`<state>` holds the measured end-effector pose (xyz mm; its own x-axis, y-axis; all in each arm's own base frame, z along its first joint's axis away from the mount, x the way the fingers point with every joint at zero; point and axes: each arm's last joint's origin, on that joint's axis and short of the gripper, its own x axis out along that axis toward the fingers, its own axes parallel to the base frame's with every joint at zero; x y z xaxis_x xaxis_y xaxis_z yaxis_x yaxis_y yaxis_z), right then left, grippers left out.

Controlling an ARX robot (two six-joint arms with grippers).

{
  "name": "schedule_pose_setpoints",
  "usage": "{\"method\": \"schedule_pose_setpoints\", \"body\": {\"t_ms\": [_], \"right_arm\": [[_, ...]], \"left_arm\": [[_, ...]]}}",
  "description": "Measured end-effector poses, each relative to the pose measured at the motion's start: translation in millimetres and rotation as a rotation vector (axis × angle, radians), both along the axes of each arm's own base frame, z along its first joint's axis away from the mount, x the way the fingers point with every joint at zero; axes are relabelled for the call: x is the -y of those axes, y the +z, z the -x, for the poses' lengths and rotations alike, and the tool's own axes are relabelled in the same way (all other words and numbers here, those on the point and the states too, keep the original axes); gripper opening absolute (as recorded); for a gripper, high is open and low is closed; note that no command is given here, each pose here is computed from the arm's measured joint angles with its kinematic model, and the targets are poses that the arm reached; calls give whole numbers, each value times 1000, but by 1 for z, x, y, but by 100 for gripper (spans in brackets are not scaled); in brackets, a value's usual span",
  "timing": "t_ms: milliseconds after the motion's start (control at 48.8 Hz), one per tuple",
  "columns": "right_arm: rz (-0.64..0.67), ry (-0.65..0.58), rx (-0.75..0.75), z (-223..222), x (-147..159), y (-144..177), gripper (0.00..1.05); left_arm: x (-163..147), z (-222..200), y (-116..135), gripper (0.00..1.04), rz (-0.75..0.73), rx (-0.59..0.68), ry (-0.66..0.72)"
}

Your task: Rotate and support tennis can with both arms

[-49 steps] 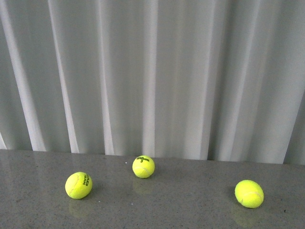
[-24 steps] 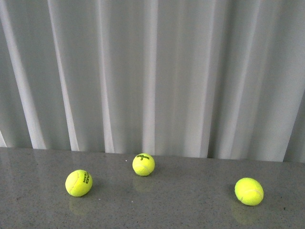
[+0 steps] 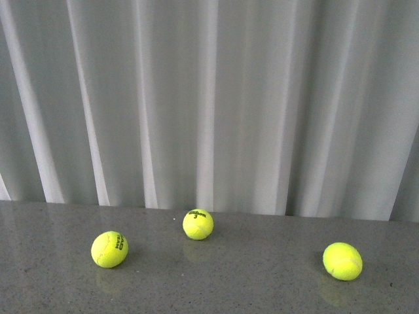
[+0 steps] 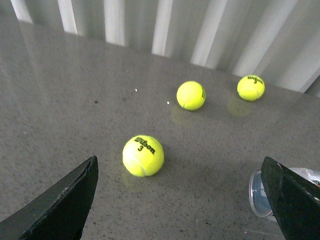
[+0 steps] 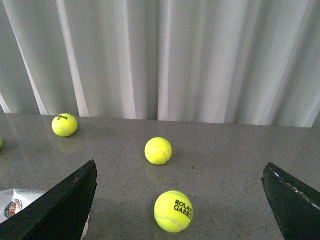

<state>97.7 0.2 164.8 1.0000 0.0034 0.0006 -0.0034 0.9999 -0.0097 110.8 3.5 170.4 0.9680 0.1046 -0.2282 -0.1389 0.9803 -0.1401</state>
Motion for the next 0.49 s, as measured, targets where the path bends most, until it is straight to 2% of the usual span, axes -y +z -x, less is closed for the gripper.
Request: {"method": "schedule_pose_setpoints", "body": {"t_ms": [103,267,390,492], "right_arm": [[0,1,1,0,0,0,98],[0,0,1,0,0,0,98],[0,0,1,0,0,0,98],[0,0,1,0,0,0,98]], "left_arm": [[-4,-24,4,98,63,-35,-66],[-5,-77,12,98,133,-59,-282],[-4,-117,-9,98,214,-214,-439],[-4,-142,-28,98,277,-305,-514]]}}
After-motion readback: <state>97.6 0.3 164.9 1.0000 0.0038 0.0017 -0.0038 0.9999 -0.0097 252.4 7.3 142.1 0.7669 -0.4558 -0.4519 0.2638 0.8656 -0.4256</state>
